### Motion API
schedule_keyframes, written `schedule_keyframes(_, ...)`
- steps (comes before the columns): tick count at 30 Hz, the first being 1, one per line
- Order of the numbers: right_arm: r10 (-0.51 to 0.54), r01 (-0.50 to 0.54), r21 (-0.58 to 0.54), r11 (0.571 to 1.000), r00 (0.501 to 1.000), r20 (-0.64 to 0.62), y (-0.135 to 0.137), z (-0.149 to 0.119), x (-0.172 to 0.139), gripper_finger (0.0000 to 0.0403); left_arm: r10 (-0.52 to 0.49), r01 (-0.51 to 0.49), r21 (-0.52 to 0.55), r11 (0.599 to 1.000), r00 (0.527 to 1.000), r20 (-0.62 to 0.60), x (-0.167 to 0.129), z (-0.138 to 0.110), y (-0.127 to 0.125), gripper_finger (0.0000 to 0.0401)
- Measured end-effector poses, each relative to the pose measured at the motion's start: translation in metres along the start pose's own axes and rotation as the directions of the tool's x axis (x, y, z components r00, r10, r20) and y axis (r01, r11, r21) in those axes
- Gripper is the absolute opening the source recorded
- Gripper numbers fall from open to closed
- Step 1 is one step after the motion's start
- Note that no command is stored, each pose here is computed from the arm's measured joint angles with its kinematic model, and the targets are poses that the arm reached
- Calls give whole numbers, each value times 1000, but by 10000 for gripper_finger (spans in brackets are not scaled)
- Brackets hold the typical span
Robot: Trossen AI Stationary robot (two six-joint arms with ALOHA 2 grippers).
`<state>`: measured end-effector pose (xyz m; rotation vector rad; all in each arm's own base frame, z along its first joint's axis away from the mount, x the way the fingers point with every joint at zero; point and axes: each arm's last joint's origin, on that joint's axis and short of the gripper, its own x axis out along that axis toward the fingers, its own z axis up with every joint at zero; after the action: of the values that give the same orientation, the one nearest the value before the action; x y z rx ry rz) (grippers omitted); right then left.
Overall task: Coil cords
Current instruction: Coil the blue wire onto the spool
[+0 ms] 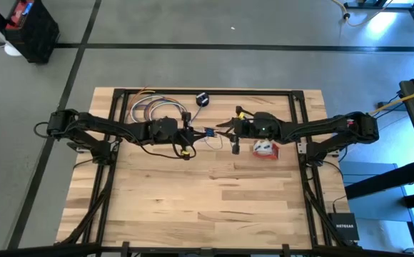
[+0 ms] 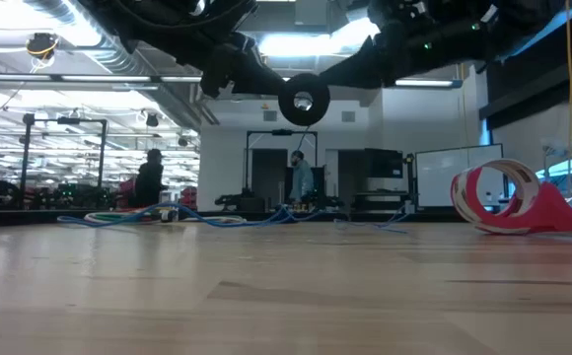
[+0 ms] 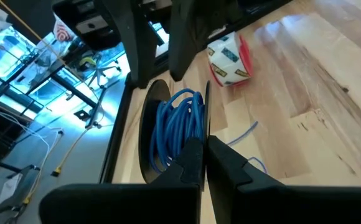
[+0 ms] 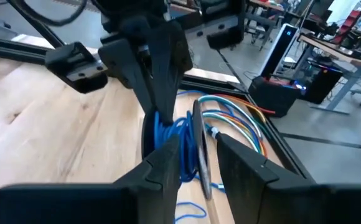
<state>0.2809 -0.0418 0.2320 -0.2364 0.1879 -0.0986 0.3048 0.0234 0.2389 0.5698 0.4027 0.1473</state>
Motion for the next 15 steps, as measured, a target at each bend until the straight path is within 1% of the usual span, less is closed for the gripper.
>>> schedule_keyframes(10, -12, 12, -14, 1000, 1000, -11, 0, -2, 2, 110, 3, -3, 2, 1000, 1000, 6, 0, 1, 0, 1)
schedule_keyframes(15, -15, 15, -23, 1000, 1000, -15, 0, -3, 2, 110, 7, -8, 24, 1000, 1000, 28, 0, 2, 1, 1)
